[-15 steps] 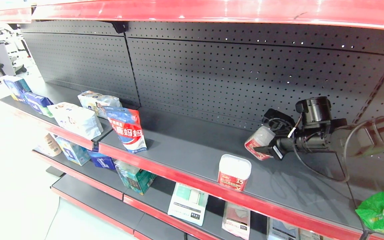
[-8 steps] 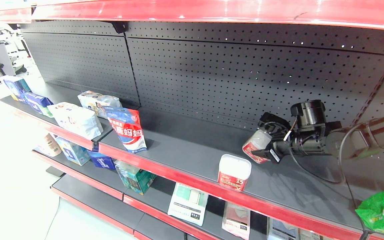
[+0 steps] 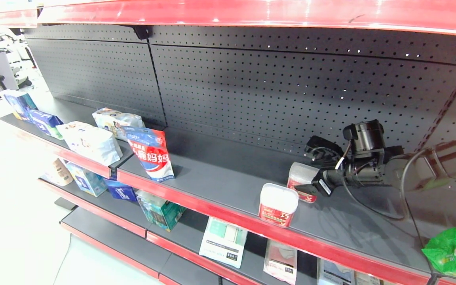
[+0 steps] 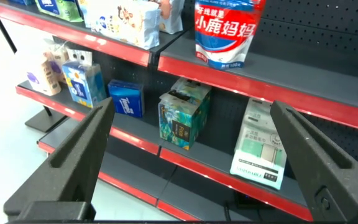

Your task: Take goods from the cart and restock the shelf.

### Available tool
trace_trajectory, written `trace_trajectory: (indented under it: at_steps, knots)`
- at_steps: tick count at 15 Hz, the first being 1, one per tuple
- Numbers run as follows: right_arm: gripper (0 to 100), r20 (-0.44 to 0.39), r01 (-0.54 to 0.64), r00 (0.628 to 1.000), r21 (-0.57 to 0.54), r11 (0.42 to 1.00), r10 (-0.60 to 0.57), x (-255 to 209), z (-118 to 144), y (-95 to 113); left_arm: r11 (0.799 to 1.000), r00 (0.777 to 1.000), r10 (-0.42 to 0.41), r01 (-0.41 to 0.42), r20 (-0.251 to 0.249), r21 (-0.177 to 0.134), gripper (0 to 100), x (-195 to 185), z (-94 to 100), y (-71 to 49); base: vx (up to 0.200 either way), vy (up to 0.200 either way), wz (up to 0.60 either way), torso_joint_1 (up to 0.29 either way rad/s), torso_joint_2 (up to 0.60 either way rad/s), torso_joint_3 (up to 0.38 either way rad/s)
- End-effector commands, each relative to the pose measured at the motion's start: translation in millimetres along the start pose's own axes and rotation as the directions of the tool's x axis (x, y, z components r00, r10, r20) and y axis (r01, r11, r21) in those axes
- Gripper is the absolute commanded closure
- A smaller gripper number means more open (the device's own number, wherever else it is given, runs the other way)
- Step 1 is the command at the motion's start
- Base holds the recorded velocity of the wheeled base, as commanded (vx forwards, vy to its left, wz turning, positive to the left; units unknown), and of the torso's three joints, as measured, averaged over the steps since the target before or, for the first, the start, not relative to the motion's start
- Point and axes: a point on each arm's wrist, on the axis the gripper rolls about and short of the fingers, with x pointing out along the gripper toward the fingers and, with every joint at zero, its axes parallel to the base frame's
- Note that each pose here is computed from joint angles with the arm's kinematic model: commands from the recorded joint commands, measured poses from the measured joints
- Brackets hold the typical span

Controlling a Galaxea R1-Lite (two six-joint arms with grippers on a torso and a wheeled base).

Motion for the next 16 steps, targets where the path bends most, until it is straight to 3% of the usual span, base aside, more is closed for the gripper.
trace_trajectory:
  at_steps: [1,6,16]
  knots:
    - [0,0.001,0.000,1.000,-0.001,1.000,0.000,0,0,1,1.000,1.000,0.000,0.000,0.001,-0.001,0,0,0.0,0.0,0.000,0.000,0.00,0.000,0.00,0.000]
    - [0,-0.017,0.026,1.000,0.009,1.000,-0.026,-3,-3,-1,1.000,1.000,0.000,0.000,0.001,-0.001,0,0,0.0,0.0,0.000,0.000,0.00,0.000,0.00,0.000]
    - [0,-0.114,0.125,0.987,0.103,0.987,-0.113,-41,-32,-4,1.000,1.000,0.000,0.000,0.001,-0.001,0,0,0.0,0.0,0.000,0.000,0.00,0.000,0.00,0.000]
